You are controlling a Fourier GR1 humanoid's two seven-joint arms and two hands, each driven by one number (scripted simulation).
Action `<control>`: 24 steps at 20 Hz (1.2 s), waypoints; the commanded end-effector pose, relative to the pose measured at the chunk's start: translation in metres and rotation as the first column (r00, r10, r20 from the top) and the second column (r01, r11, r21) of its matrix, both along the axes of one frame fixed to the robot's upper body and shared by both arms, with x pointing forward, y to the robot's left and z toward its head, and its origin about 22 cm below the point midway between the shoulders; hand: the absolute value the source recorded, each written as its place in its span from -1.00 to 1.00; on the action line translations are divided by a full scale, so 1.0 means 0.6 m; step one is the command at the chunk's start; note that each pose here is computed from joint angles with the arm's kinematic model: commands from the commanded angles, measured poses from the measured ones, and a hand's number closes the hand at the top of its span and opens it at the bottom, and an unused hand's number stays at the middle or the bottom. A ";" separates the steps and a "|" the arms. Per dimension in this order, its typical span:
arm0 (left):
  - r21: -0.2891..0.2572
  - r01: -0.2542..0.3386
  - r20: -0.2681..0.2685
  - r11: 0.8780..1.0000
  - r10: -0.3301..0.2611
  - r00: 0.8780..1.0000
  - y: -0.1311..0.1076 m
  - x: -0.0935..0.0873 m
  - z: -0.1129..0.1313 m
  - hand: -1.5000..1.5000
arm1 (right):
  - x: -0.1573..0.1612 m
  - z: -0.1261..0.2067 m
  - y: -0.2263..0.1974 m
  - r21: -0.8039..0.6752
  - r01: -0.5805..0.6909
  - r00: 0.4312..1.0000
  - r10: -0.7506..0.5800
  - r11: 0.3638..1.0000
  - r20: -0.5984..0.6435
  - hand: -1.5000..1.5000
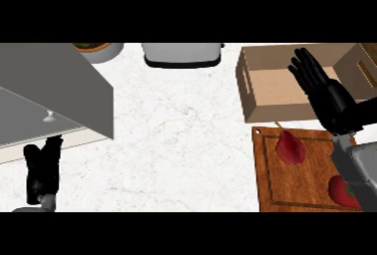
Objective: Pick the pear from the cutting board and place it in the cardboard box
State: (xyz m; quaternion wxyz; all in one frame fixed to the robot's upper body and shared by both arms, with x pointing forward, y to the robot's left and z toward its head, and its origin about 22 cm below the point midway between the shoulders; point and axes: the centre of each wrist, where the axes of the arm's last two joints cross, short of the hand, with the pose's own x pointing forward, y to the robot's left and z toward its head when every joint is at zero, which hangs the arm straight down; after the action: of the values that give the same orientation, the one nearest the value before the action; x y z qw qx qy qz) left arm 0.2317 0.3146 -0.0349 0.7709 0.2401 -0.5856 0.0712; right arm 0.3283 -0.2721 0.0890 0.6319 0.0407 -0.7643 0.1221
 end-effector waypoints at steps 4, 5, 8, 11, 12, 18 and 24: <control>0.060 0.376 0.144 0.925 -0.381 0.913 -0.072 0.043 0.064 0.00 | -0.038 -0.088 -0.023 -0.191 0.275 0.929 -0.312 0.942 -0.199 -1.00; 0.096 0.440 0.170 0.893 -0.450 0.877 -0.087 0.048 0.080 0.00 | -0.051 -0.116 -0.030 -0.246 0.305 0.902 -0.362 0.920 -0.236 -1.00; 0.058 0.456 0.130 0.888 -0.459 0.879 -0.094 0.032 0.058 0.00 | -0.060 -0.095 -0.101 -0.602 0.269 0.931 -0.363 0.752 -0.038 -1.00; 0.089 0.532 0.152 0.842 -0.539 0.828 -0.101 0.029 0.071 0.00 | -0.099 -0.140 -0.126 -0.761 0.308 0.900 -0.434 0.571 0.039 -1.00; 0.067 0.560 0.166 0.826 -0.563 0.810 -0.112 0.031 0.075 0.00 | -0.099 -0.133 -0.130 -0.804 0.306 0.906 -0.416 0.509 0.081 -1.00; 0.068 0.613 0.155 0.787 -0.616 0.773 -0.118 0.038 0.086 0.00 | -0.104 -0.109 -0.096 -0.894 0.336 0.914 -0.332 0.295 0.234 -1.00; 0.077 0.622 0.145 0.779 -0.626 0.766 -0.099 0.038 0.085 0.00 | -0.114 -0.077 -0.025 -0.953 0.199 0.926 -0.361 0.226 0.108 -1.00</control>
State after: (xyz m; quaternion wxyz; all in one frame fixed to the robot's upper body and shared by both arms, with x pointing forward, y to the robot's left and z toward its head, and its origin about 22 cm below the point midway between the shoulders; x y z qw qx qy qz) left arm 0.2194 0.2894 -0.0228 0.7701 0.1019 -0.6150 -0.1355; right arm 0.2641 -0.3114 0.0302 0.5830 -0.4706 -0.5200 0.4102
